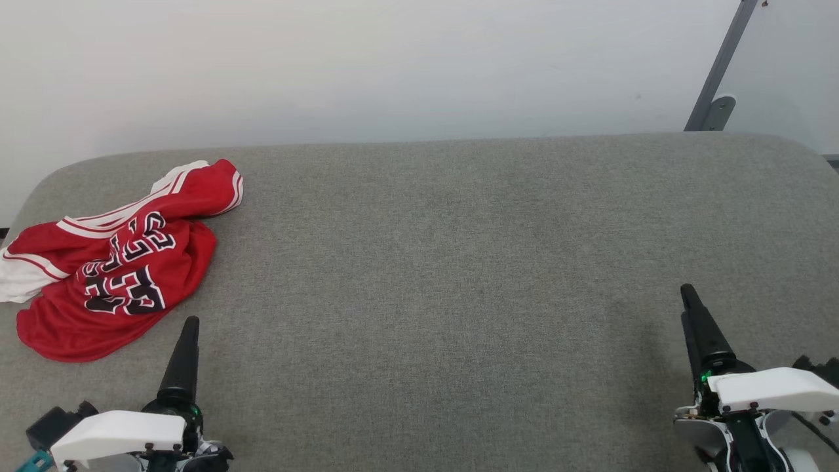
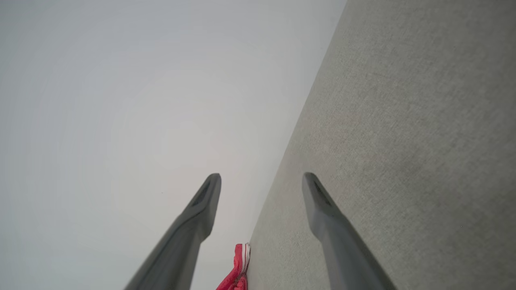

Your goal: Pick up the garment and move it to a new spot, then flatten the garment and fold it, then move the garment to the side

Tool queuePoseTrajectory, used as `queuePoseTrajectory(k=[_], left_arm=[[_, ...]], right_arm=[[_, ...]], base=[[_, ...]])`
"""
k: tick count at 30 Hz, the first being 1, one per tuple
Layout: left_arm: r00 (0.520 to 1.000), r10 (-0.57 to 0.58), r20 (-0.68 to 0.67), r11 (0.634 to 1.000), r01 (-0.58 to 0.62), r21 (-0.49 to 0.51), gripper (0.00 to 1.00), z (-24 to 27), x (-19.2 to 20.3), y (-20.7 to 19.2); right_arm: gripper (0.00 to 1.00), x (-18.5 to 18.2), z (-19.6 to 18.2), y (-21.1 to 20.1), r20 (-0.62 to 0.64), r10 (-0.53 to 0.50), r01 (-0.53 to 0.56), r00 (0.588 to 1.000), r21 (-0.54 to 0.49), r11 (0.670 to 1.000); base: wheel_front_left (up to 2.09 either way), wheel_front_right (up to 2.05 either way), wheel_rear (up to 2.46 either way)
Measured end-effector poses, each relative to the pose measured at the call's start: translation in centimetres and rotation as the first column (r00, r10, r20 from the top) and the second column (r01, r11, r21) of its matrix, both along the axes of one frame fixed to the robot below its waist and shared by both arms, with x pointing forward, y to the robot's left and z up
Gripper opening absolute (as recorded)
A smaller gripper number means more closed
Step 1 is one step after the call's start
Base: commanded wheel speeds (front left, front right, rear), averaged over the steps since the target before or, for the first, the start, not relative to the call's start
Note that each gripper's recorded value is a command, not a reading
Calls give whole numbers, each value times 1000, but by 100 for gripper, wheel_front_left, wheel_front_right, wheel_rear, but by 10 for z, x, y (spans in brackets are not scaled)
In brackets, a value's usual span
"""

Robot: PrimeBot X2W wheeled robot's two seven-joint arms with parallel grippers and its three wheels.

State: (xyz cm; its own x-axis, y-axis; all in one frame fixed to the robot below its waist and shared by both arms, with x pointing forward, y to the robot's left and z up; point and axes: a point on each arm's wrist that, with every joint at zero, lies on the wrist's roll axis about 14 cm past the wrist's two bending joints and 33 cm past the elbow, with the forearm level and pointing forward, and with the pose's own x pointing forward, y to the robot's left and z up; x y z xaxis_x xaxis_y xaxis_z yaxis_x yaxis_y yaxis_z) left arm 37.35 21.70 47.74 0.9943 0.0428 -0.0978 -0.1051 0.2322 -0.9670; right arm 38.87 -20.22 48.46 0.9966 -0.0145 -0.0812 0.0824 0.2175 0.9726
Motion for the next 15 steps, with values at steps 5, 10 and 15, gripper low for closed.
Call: queuePoseTrajectory(k=[5,10,15], left_arm=[[1000,-2,-1,990,3,139,100,2,1,5],[1000,-5,-3,966,6,259,100,4,1,8],[1000,-12,-6,929,13,369,100,5,1,9]], right_arm=[[100,2,2,-5,2,-4,4,1000,-124,992],[100,4,6,-8,10,-1,4,1000,-252,968],[100,6,8,-7,14,15,-8,1000,-384,923]], base=[[0,0,0],[0,0,0],[0,0,0]])
